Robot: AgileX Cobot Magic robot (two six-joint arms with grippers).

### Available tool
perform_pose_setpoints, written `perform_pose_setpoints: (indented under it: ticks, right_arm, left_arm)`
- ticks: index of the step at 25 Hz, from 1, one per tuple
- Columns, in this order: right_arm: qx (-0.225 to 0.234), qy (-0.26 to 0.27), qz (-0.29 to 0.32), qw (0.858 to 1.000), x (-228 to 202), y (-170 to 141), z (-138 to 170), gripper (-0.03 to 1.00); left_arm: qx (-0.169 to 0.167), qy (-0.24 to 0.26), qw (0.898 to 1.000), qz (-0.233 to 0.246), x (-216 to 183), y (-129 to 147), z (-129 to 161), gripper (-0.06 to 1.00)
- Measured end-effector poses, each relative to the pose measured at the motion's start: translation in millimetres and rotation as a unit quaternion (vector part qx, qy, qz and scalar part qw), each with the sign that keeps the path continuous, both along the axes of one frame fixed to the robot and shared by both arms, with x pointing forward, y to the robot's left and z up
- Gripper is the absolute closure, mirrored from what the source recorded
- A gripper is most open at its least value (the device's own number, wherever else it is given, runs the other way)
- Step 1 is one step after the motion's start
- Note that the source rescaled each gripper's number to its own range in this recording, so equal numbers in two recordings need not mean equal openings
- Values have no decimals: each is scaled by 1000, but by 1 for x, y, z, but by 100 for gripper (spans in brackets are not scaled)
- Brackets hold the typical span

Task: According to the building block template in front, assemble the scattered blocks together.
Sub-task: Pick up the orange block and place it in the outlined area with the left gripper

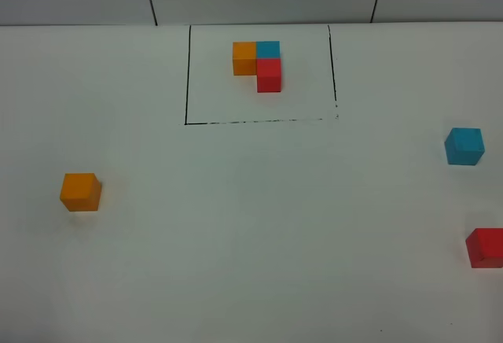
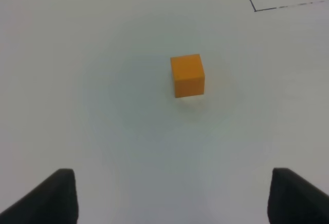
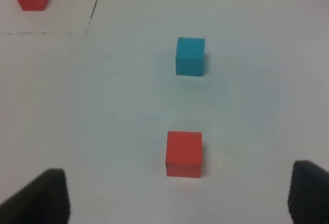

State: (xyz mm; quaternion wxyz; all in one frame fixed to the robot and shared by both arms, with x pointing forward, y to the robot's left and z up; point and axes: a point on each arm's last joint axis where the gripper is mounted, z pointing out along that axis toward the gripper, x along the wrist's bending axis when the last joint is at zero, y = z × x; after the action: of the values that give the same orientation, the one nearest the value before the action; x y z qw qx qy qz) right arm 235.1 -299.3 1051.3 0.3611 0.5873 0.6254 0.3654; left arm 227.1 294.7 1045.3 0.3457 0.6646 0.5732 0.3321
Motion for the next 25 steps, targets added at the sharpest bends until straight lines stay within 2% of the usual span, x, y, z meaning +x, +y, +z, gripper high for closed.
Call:
perform_pose_setpoints:
  ticks: [25]
  right_arm:
    - [0,0,0,1000,0,0,0,23]
  left_arm:
    - [0,0,1000,0,0,0,0,4]
